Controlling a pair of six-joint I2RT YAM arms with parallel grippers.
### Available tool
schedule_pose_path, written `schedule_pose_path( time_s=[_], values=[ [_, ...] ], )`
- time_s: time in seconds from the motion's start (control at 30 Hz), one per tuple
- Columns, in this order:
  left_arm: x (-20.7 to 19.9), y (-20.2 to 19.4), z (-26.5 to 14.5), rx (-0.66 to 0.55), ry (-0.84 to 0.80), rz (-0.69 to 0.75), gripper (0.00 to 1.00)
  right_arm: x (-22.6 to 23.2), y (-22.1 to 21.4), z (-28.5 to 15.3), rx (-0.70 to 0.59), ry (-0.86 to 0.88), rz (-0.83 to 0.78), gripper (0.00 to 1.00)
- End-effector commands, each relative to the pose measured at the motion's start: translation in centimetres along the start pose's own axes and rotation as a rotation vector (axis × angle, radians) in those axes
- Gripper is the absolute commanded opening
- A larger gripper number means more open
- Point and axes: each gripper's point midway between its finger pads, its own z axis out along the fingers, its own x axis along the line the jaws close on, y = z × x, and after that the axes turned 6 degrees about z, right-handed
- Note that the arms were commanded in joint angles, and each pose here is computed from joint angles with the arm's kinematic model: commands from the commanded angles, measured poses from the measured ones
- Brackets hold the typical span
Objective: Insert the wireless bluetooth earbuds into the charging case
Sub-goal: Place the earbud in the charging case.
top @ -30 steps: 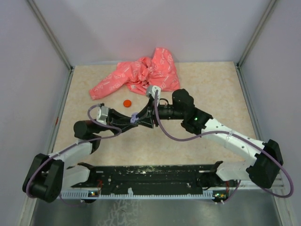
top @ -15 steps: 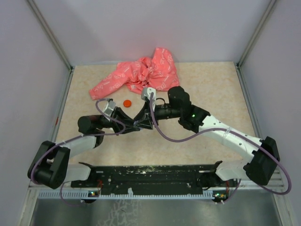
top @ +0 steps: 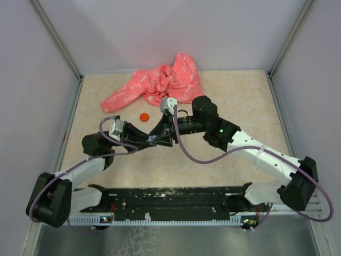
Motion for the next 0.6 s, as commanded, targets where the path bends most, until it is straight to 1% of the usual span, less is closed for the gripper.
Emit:
schedule_pose_path(
  time_s=[0.0,0.2,0.33,0.47,0.57],
  values=[
    [0.4,1.7,0.1,-0.021,0.029,0.172,0.00,0.7,3.8,-0.5,-0.074,0.002,-0.081,0.41],
    [0.6,1.9,0.0,-0.019,0.048,0.192,0.00,1.6,4.7,0.2,-0.095,0.079,-0.078,0.43],
    [0.4,2.2,0.1,-0.038,0.047,0.184,0.00,2.1,4.2,1.1,-0.064,0.126,-0.076,0.43],
    [0.1,2.6,0.2,-0.058,0.034,0.168,0.00,1.7,3.2,1.7,-0.033,0.125,-0.076,0.44],
    [0.0,2.6,0.2,-0.064,0.032,0.166,0.00,1.6,3.6,1.6,-0.048,0.109,-0.088,0.44]
  ],
)
